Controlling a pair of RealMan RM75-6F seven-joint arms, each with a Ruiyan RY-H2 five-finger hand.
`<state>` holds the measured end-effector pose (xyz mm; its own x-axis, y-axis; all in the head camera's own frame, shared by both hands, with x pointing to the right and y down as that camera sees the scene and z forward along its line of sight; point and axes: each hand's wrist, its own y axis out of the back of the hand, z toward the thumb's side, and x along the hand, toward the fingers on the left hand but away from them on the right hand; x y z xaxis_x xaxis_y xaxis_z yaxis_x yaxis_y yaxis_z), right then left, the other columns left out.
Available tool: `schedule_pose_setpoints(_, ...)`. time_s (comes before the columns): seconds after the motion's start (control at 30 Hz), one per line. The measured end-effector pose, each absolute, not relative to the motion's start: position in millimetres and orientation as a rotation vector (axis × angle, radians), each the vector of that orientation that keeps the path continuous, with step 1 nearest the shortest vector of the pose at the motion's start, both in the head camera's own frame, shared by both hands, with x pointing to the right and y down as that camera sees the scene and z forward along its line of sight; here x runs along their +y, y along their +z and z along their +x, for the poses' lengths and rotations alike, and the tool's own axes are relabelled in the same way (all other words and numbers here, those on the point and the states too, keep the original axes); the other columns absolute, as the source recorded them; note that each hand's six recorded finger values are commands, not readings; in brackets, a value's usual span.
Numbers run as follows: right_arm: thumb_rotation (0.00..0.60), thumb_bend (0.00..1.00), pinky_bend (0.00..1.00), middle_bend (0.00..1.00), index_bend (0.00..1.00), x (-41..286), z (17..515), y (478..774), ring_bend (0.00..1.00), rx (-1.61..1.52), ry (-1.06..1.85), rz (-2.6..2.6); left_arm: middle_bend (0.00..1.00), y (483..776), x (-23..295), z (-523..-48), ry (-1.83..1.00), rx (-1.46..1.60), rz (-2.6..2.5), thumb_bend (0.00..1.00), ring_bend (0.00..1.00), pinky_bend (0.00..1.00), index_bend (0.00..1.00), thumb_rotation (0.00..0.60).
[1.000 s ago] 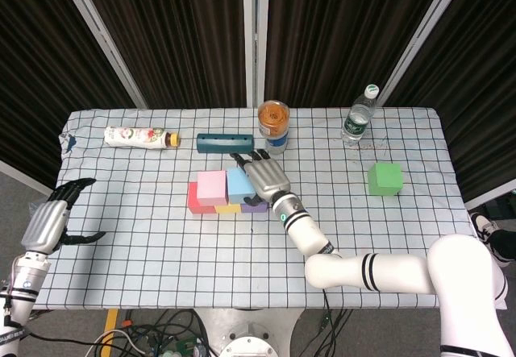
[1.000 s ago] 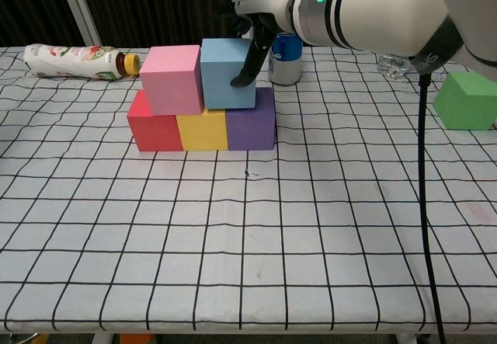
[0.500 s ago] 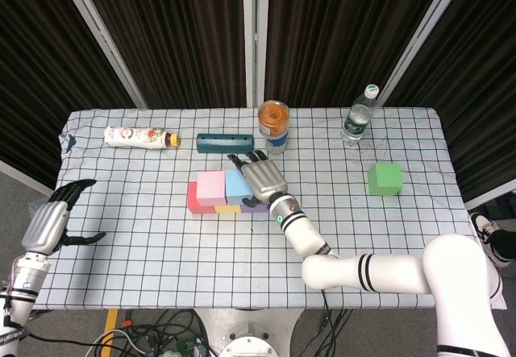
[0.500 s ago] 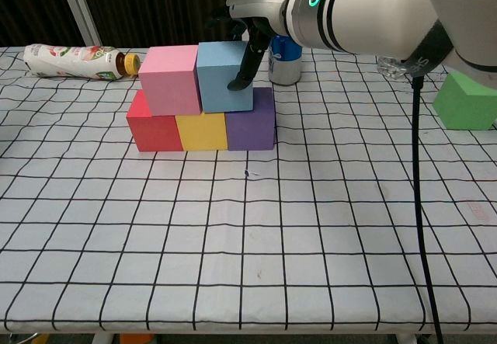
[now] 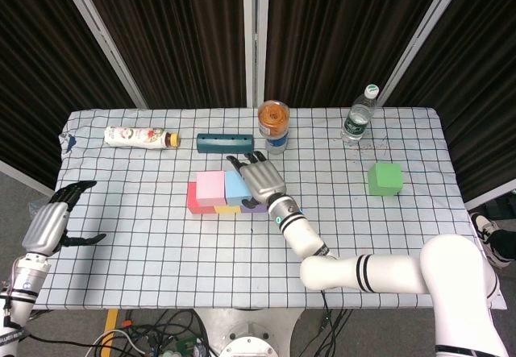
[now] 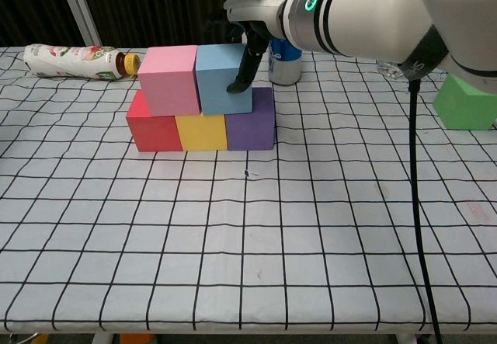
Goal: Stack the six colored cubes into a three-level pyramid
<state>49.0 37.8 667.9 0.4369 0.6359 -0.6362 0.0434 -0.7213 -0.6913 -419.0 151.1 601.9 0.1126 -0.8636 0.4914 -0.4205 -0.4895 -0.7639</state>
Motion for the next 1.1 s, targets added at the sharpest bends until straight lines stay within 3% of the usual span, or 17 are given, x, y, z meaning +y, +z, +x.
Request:
schedule_pose_setpoints(0.8, 0.6, 0.22, 0.0, 0.33, 0.0, 37.3, 46.1, 670.3, 0.04, -0.579, 1.298, -2.078, 0.12, 603.3, 154.8, -421.1, -1.358, 1.247, -1.968, 0.0, 0.09, 0.11, 0.15, 0.6)
schedule_pose_setpoints(1.1, 0.6, 0.17, 0.0, 0.21, 0.0, 39.6, 45.6, 670.8, 0.0, -0.568, 1.305, -2.092, 0.12, 603.4, 154.4, -421.6, -1.354, 1.256, -1.969, 0.0, 0.09, 0.11, 0.15, 0.6)
